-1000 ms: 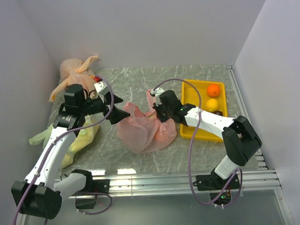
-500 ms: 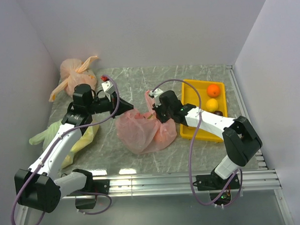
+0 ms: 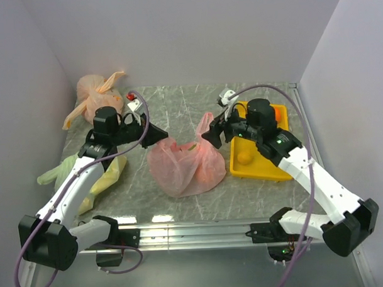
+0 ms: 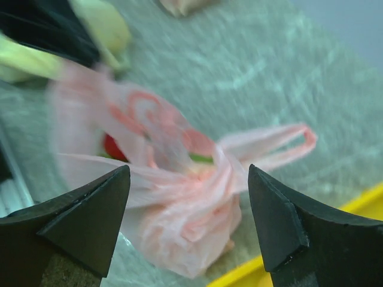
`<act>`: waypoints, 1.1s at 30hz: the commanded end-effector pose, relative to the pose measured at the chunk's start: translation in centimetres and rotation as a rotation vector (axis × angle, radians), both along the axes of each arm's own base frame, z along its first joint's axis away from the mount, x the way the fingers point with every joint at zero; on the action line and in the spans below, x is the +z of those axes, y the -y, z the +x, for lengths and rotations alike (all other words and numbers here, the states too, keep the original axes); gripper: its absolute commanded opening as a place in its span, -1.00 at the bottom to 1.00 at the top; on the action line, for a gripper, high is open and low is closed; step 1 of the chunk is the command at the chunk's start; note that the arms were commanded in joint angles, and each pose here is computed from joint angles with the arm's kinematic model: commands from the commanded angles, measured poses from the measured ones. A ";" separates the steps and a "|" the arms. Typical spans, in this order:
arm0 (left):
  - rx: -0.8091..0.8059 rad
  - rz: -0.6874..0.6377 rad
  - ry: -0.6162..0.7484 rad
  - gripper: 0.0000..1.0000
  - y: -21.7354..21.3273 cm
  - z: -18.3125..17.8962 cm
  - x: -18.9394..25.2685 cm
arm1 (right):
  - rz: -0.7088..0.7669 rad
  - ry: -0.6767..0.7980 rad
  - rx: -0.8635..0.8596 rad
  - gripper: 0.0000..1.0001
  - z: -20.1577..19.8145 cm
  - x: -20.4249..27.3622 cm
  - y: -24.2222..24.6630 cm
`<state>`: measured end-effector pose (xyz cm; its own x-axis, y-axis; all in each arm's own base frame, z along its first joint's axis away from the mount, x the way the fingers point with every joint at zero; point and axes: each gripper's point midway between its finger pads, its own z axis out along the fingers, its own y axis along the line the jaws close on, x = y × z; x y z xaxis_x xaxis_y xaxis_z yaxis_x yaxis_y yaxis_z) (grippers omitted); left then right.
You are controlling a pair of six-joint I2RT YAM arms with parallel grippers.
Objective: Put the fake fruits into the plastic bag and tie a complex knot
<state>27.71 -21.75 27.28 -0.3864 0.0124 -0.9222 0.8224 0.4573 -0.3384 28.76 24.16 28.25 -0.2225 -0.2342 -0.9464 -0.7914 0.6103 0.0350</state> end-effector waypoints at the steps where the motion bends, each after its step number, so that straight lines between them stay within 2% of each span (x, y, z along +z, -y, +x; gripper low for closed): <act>1: 0.046 -0.021 -0.019 -0.99 -0.1 0.9 1.2 | 0.072 0.061 0.195 0.73 -2.8 3.4 -2.8; 10: 0.052 -0.037 -0.028 -0.99 0.2 1.7 1.4 | 0.242 0.004 0.340 0.87 -2.6 2.1 -11.1; 19: 0.050 -0.048 -0.050 -0.99 0.4 1.9 1.3 | 0.344 -0.052 0.415 0.94 -3.6 -0.1 -15.9; 23: 0.048 -0.070 -0.059 -0.99 0.6 2.1 1.8 | 0.335 -0.096 0.381 0.94 -2.8 -2.5 -17.1; 26: 0.064 -0.085 -0.072 -0.99 0.7 2.5 2.2 | 0.319 -0.178 0.326 0.70 -1.6 -5.4 -17.8; 27: 0.069 -0.089 -0.064 -0.99 0.7 2.7 2.5 | 0.309 -0.216 0.317 0.55 -1.5 -6.7 -18.0; 33: 0.129 -0.136 -0.065 -0.99 0.5 4.5 4.0 | 0.247 -0.335 0.293 0.02 -2.4 -12.7 -17.4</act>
<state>30.43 -22.36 27.39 -0.5173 -0.0889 -0.8512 0.7188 0.4947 -0.4885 26.65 41.58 16.82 -0.4599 -0.1157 -0.8804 -0.8614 0.2987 0.4107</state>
